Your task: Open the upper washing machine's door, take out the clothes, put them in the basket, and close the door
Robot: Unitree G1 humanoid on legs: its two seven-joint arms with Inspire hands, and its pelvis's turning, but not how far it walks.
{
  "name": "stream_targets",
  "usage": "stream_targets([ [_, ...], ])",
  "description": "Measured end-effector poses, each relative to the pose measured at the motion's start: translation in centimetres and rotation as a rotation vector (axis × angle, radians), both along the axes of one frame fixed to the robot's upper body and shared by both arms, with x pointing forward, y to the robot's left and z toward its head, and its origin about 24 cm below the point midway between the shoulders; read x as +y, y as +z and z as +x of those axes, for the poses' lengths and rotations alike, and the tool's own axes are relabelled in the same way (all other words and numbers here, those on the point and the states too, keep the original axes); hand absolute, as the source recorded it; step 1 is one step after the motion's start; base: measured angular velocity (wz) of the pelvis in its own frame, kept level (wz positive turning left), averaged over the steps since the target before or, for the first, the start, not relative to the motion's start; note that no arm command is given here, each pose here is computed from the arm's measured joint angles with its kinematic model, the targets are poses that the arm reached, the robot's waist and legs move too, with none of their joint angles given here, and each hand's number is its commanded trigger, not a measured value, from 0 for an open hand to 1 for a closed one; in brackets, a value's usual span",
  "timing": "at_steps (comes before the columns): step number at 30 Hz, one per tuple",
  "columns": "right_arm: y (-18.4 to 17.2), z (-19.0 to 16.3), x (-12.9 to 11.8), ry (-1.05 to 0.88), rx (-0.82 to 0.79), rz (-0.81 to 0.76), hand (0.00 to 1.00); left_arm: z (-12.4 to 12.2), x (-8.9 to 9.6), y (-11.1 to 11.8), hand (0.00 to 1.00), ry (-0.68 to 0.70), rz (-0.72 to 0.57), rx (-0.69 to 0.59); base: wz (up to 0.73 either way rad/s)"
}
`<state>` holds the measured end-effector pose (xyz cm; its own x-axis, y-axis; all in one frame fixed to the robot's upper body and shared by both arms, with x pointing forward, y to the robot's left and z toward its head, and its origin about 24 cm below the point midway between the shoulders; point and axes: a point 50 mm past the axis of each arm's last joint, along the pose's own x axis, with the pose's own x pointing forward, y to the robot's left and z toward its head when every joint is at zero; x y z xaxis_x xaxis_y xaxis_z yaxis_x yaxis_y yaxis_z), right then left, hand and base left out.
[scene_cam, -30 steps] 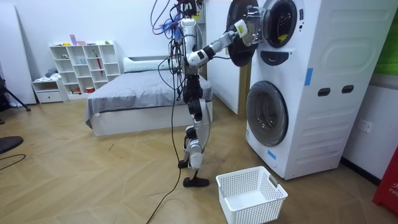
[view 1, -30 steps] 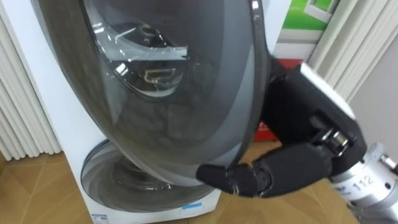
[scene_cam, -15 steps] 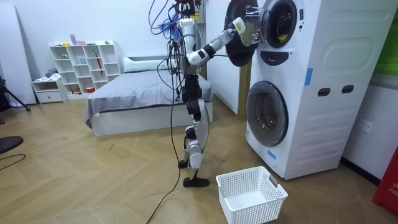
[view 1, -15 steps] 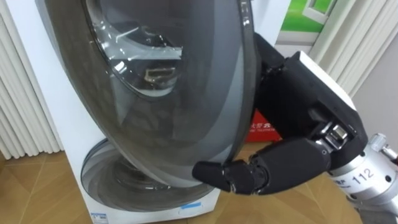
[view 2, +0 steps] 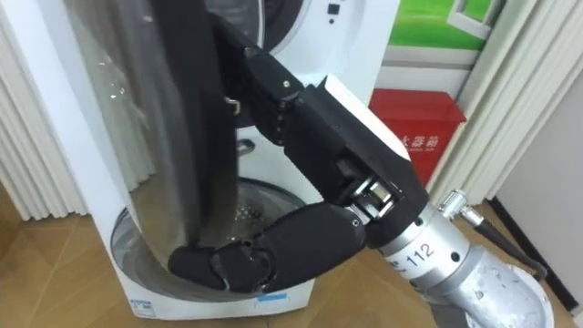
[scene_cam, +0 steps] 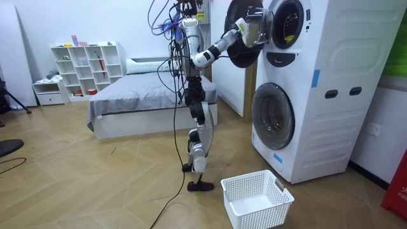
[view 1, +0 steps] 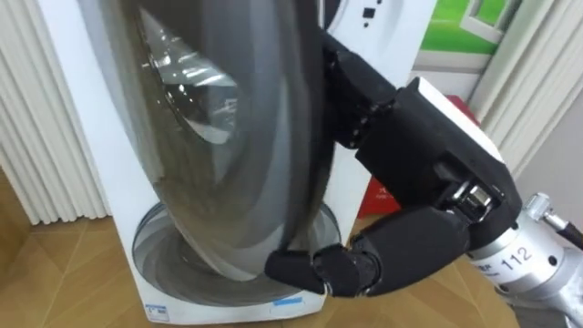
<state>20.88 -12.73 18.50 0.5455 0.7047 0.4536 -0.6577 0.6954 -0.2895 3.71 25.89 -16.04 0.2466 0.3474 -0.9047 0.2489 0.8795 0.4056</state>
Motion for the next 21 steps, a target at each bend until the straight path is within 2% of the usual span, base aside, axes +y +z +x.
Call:
stream_targets([
  [3, 0.4, 0.0, 0.6, 0.021, -0.021, 0.0, 0.0, 0.6, 0.0, 0.1, 0.0, -0.013, -0.008, -0.017, 0.12],
  [11, 1.4, -0.4, 4.1, 0.195, -0.072, -0.039, 0.0, 2.3, 0.0, 0.3, 0.0, -0.019, -0.007, -0.047, 0.2],
  [21, 1.6, -0.4, 4.9, 0.244, -0.064, -0.073, 0.0, 3.3, 0.0, 0.6, 0.0, -0.01, -0.009, -0.079, 0.07],
])
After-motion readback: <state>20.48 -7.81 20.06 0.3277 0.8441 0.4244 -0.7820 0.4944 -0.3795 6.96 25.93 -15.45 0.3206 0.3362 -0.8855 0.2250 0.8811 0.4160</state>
